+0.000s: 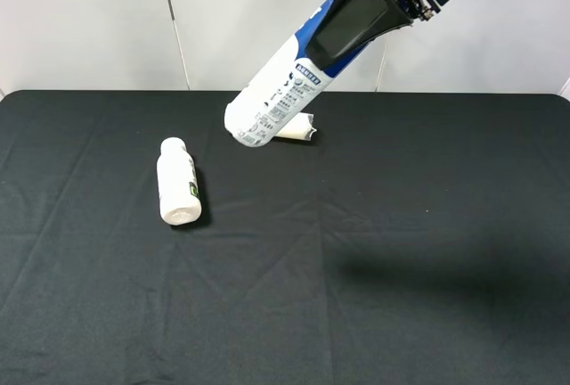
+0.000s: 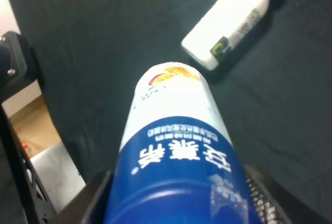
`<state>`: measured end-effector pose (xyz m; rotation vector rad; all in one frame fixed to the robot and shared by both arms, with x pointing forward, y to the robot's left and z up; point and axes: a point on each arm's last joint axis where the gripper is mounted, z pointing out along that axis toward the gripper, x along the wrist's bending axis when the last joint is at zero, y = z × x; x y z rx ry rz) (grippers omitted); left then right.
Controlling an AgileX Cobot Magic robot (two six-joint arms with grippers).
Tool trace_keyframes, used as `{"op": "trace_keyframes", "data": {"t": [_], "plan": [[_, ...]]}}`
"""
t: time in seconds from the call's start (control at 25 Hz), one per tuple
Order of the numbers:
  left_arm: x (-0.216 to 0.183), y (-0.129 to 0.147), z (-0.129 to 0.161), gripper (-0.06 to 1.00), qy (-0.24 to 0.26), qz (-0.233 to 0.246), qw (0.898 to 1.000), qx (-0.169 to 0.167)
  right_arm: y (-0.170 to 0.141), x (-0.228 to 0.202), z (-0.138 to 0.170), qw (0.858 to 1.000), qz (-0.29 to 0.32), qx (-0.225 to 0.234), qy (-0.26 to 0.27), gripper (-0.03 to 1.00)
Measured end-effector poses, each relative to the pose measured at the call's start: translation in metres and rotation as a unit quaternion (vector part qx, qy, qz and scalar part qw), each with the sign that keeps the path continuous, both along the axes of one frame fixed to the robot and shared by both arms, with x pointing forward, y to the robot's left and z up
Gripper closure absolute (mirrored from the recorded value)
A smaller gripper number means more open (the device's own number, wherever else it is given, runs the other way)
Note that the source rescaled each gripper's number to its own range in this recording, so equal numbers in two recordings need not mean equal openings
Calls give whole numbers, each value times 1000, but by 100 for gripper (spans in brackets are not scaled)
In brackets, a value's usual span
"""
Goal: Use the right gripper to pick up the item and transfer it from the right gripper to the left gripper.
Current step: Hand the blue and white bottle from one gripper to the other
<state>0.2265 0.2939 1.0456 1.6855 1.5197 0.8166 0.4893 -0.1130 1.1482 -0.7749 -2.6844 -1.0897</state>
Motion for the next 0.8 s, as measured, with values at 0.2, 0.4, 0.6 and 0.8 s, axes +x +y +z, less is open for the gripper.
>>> {"op": "trace_keyframes", "data": {"t": [0.2, 0.4, 0.6, 0.8], "plan": [[10, -7, 12, -4, 7, -59, 998, 16, 3, -2, 0, 1000, 6, -2, -1, 96], [33, -17, 29, -4, 21, -136, 990, 34, 3, -2, 0, 1000, 6, -2, -1, 96], [55, -26, 38, -3, 18, -199, 980, 24, 3, -2, 0, 1000, 6, -2, -1, 96], [70, -34, 41, -3, 41, -271, 961, 40, 3, -2, 0, 1000, 6, -2, -1, 96]]}}
